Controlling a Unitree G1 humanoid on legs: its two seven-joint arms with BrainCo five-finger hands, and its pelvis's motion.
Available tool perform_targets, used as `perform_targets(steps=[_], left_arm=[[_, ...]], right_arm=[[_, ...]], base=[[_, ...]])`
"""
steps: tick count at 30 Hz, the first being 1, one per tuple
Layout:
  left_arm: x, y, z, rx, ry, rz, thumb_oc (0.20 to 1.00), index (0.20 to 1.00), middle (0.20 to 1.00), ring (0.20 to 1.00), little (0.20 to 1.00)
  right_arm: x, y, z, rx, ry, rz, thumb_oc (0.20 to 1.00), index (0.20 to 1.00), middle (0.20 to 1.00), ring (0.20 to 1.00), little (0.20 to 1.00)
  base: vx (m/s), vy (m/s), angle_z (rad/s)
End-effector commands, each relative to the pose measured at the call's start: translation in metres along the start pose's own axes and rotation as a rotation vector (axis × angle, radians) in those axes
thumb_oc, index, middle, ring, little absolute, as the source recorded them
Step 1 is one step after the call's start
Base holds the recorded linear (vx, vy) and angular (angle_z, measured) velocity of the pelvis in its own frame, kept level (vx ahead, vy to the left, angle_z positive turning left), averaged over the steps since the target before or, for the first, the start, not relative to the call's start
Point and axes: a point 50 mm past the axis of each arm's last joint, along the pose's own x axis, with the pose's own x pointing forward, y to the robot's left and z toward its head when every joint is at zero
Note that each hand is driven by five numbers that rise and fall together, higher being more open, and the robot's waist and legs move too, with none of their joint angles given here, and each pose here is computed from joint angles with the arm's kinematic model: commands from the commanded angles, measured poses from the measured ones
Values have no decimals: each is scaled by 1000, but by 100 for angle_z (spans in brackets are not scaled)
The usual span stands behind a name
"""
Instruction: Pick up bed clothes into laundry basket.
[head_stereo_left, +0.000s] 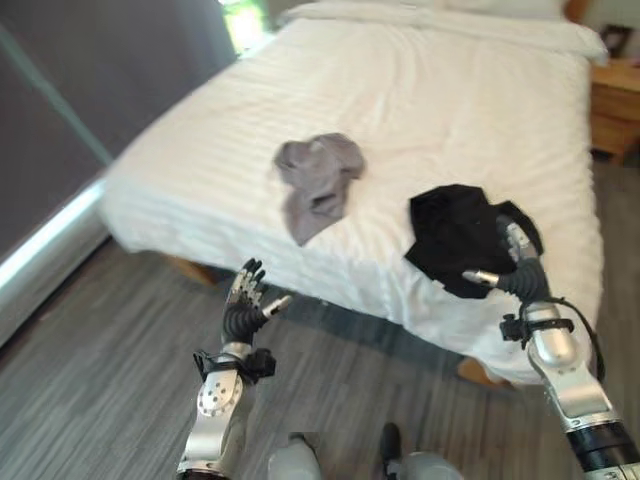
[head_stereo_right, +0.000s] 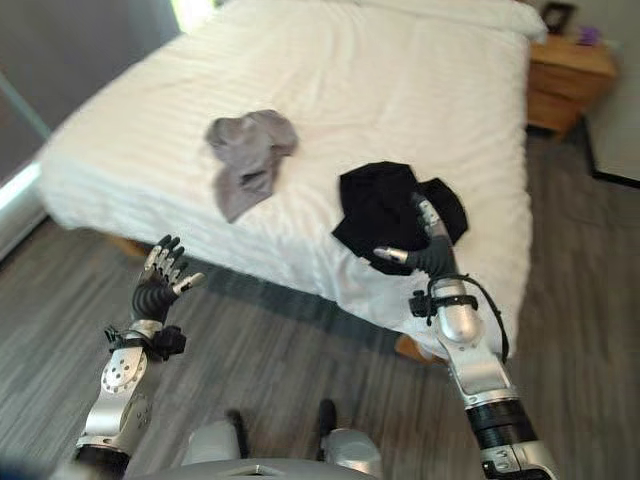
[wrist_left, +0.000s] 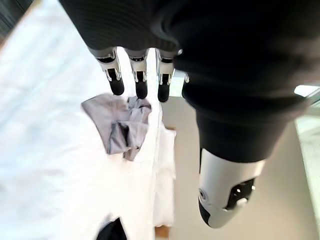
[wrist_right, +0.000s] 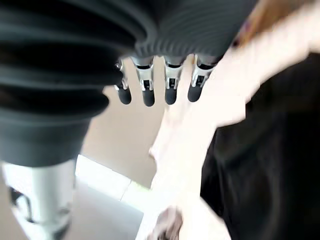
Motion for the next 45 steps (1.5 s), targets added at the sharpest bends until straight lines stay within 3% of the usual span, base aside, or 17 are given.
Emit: perform_targets(steps=[1, 6, 10, 12, 17, 19, 23, 24, 31, 32, 33, 37, 41, 45], left_arm=[[-25, 11, 21, 6, -127, 45, 1000, 1000, 1000, 1000, 1000], [-35, 8, 14, 12, -85, 5, 1000, 1000, 1000, 1000, 1000], [-34, -2, 12, 10, -57, -94, 1000, 1000, 1000, 1000, 1000], [-32, -1, 12, 15, -44, -121, 1000, 1000, 1000, 1000, 1000], [-30, 7, 18, 40, -52, -130, 1000, 1000, 1000, 1000, 1000], [-28, 16, 24, 50, -63, -120, 1000, 1000, 1000, 1000, 1000], [-26, 23, 30, 55, -86, -101, 1000, 1000, 1000, 1000, 1000], [-27, 25, 30, 31, -94, -90, 1000, 1000, 1000, 1000, 1000], [-29, 19, 25, 26, -84, -115, 1000, 1000, 1000, 1000, 1000], [-28, 17, 26, 30, -88, -127, 1000, 1000, 1000, 1000, 1000], [-27, 17, 28, 33, -96, -133, 1000, 1000, 1000, 1000, 1000], [-20, 19, 43, 147, -169, -161, 1000, 1000, 1000, 1000, 1000], [18, 15, 80, 206, -319, -71, 1000, 1000, 1000, 1000, 1000], [46, 35, 146, 287, -547, 54, 1000, 1000, 1000, 1000, 1000]], right_arm=[[18, -23, 66, -174, -347, -138, 1000, 1000, 1000, 1000, 1000], [10, -21, 55, -246, -305, -136, 1000, 1000, 1000, 1000, 1000], [16, 12, -3, -349, -46, 52, 1000, 1000, 1000, 1000, 1000], [24, 19, -39, -416, 132, 87, 1000, 1000, 1000, 1000, 1000], [30, 15, -70, -493, 296, 77, 1000, 1000, 1000, 1000, 1000], [37, -8, -85, -575, 410, 33, 1000, 1000, 1000, 1000, 1000], [48, -37, -80, -595, 431, -74, 1000, 1000, 1000, 1000, 1000], [51, -69, -77, -660, 448, -140, 1000, 1000, 1000, 1000, 1000], [49, -85, -79, -764, 470, -143, 1000, 1000, 1000, 1000, 1000], [50, -86, -78, -793, 470, -127, 520, 520, 520, 520, 520], [51, -87, -78, -822, 470, -108, 200, 200, 200, 200, 200], [47, -82, -87, -897, 509, -33, 200, 200, 200, 200, 200], [59, -71, -68, -736, 400, -105, 200, 200, 200, 200, 200], [69, -119, -16, -693, 208, -238, 200, 200, 200, 200, 200]], base=[[265, 143, -166], [151, 119, -92], [100, 103, 12], [84, 53, 17], [74, 17, 8], [1, 1, 10], [-63, 27, 29], [-12, 24, 31], [11, 2, 9], [0, 0, 0], [0, 0, 0], [14, -1, -5], [40, 16, -7], [72, 19, -10]])
